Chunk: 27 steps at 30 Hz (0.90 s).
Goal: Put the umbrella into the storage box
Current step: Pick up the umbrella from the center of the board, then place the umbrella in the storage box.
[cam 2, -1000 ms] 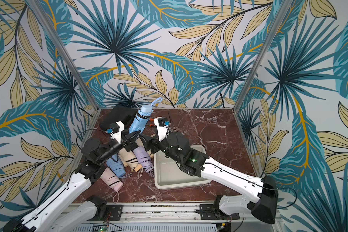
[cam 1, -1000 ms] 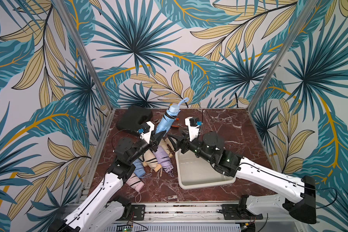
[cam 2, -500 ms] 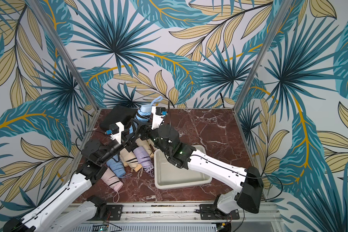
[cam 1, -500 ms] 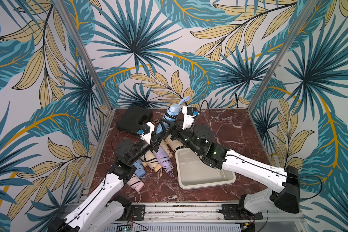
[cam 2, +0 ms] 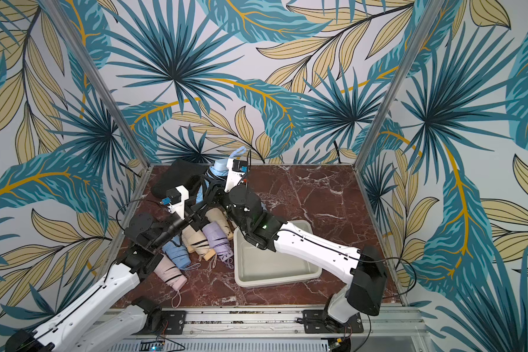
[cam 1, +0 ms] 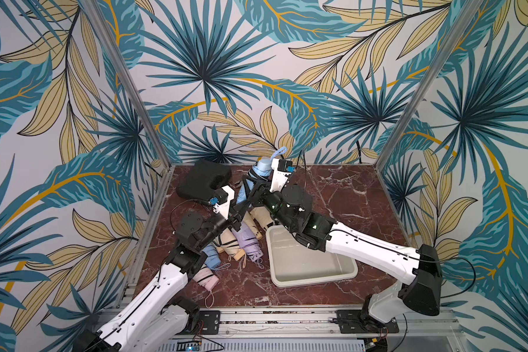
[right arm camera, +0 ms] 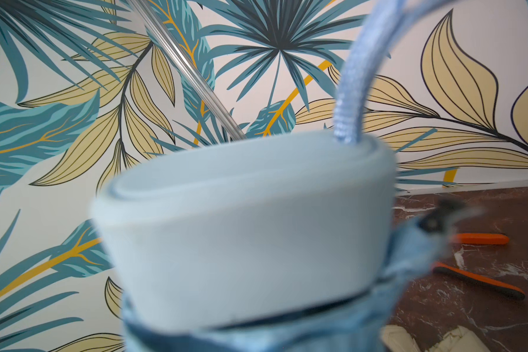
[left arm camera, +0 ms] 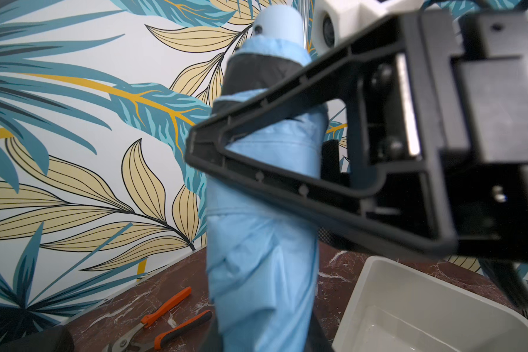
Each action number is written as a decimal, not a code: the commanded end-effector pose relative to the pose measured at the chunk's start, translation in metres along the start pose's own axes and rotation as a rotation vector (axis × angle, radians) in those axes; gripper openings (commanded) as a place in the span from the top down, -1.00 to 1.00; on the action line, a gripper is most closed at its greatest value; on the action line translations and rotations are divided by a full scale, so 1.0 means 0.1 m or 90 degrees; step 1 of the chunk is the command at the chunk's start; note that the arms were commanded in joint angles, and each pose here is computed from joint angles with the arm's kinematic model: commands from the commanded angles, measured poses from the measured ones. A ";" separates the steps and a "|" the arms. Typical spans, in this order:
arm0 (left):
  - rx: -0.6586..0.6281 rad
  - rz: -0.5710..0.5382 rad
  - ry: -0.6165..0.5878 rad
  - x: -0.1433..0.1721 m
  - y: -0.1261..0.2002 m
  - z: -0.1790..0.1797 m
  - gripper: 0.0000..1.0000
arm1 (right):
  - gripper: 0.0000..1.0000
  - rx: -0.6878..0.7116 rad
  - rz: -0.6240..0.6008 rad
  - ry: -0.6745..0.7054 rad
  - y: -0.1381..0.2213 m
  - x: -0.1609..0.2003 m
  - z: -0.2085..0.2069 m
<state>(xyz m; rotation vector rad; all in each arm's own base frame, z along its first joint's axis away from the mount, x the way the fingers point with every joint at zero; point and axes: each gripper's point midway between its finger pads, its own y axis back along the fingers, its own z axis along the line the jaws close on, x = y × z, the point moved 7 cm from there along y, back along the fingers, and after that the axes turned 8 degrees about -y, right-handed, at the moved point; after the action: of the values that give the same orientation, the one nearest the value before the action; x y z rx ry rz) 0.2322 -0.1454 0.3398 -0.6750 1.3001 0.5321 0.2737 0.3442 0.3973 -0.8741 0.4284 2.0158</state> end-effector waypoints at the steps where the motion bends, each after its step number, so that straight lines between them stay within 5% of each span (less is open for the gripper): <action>1: 0.012 -0.075 -0.028 -0.26 0.08 -0.05 0.20 | 0.06 -0.001 -0.006 -0.010 -0.03 -0.02 0.05; 6: 0.024 -0.078 -0.020 -0.25 0.19 -0.11 -0.78 | 0.23 0.023 -0.022 0.027 0.06 -0.15 0.07; 9: 0.033 -0.055 0.015 -0.20 0.32 -0.17 -0.99 | 0.24 0.068 -0.013 0.078 0.22 -0.28 0.04; 17: -0.036 0.073 0.257 0.16 0.54 -0.17 -0.94 | 0.29 0.213 0.216 0.203 0.88 -0.21 -0.34; 21: 0.001 0.127 0.412 0.34 0.50 -0.26 -0.70 | 0.31 0.279 0.342 0.211 1.16 -0.07 -0.53; 27: 0.074 0.248 0.577 0.63 0.48 -0.51 -0.56 | 0.31 0.338 0.422 0.190 1.30 0.17 -0.77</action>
<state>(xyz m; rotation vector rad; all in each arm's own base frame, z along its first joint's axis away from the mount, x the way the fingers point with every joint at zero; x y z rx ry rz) 0.1877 -0.1399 0.2808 -0.6698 2.1043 0.4864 0.2028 0.2423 0.3518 -0.8463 1.3843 2.1121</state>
